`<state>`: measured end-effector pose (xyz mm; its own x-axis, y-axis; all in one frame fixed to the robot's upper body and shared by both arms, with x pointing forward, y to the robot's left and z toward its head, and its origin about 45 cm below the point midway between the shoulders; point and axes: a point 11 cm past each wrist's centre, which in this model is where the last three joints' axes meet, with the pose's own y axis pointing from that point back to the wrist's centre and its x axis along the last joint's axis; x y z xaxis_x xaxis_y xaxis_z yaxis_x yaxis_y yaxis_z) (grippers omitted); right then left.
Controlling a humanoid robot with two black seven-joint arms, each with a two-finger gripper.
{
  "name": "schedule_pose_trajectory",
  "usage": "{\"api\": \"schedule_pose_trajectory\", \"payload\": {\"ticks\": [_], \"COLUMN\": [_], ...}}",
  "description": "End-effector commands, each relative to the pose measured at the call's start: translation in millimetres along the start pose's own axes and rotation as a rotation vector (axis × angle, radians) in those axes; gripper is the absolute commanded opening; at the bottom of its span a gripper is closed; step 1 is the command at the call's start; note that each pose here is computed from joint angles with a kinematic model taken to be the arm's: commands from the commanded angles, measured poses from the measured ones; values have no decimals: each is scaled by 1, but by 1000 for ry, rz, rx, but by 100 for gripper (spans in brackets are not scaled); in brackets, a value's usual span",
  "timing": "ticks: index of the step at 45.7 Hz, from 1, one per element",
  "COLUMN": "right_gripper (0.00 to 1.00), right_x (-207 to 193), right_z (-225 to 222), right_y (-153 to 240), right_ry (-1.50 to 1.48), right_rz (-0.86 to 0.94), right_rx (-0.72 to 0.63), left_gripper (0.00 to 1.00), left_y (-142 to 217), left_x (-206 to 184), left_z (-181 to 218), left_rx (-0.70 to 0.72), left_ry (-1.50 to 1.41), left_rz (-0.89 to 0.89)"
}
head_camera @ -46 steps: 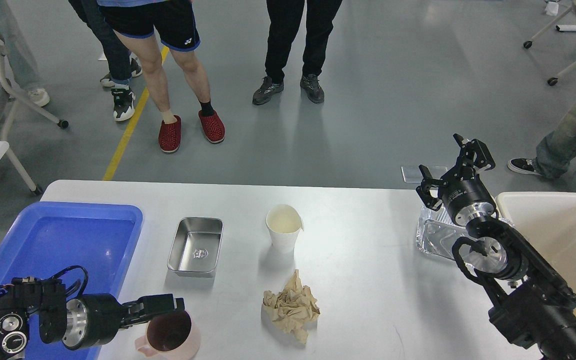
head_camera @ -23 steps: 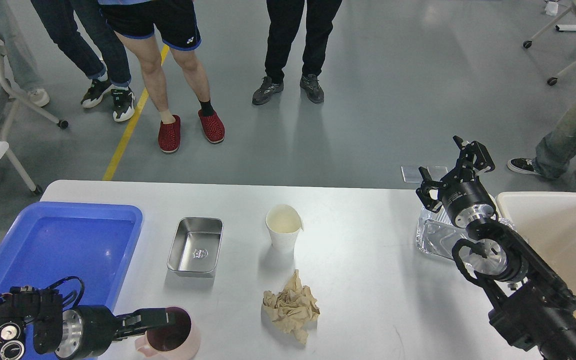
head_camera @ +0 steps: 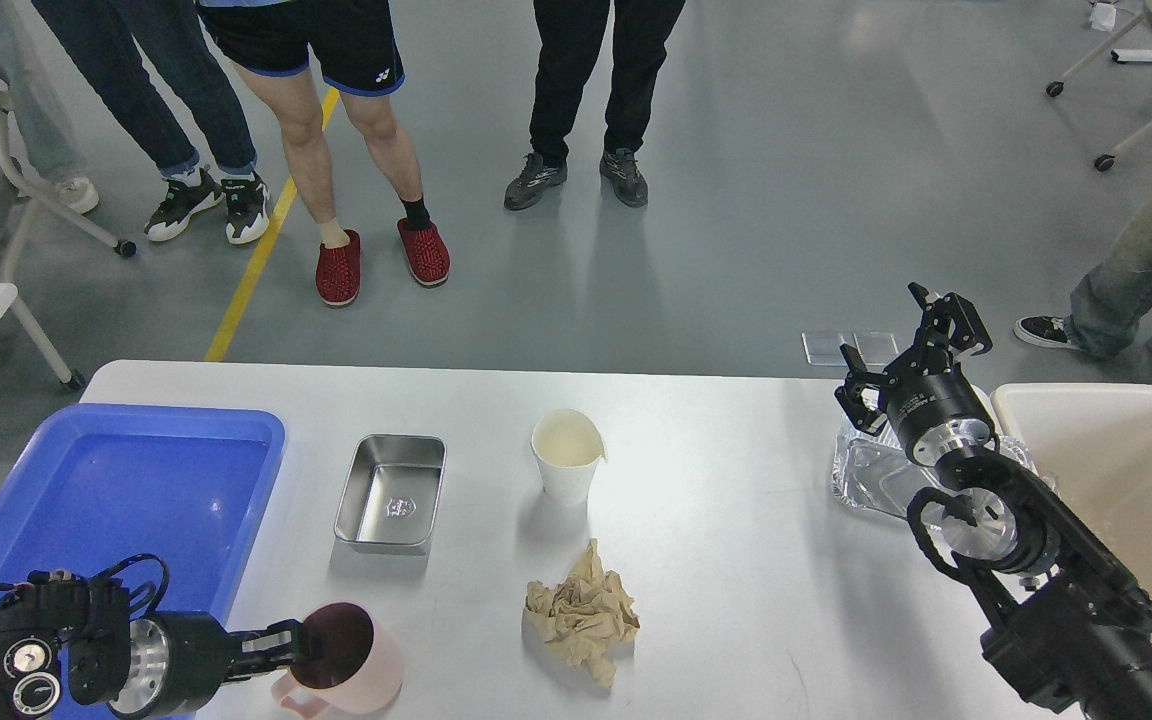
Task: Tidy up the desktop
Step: 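Lift the pink mug with the left gripper over the blue tray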
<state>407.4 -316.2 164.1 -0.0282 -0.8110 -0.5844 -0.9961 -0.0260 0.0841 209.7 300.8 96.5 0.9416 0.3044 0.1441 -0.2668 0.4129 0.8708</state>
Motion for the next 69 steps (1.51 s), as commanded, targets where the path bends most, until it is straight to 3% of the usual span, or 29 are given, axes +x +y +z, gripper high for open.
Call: {"api": "schedule_pose_trajectory", "payload": {"ticks": [1, 11, 20, 34, 45, 69], "right_gripper": [100, 100, 100, 100, 100, 100], "right_x": [-1, -1, -2, -4, -7, -7], "right_z": [-1, 1, 1, 2, 3, 6], "right_y": [0, 0, 0, 0, -2, 0], "right_ry": [-1, -2, -3, -9, -10, -15], "right_rz": [-4, -3, -4, -8, -13, -11], "right_rx": [2, -1, -1, -2, -2, -6], "left_gripper": [1, 0, 0, 1, 1, 2], "left_y": [0, 3, 26, 144, 222, 227], "left_x": [1, 10, 46, 113, 122, 125], "left_z": [0, 7, 32, 62, 37, 3], "left_rx": [0, -3, -8, -17, 54, 142], "left_ry": [0, -24, -109, -171, -110, -31], "left_rz": [-3, 7, 7, 75, 126, 168]}}
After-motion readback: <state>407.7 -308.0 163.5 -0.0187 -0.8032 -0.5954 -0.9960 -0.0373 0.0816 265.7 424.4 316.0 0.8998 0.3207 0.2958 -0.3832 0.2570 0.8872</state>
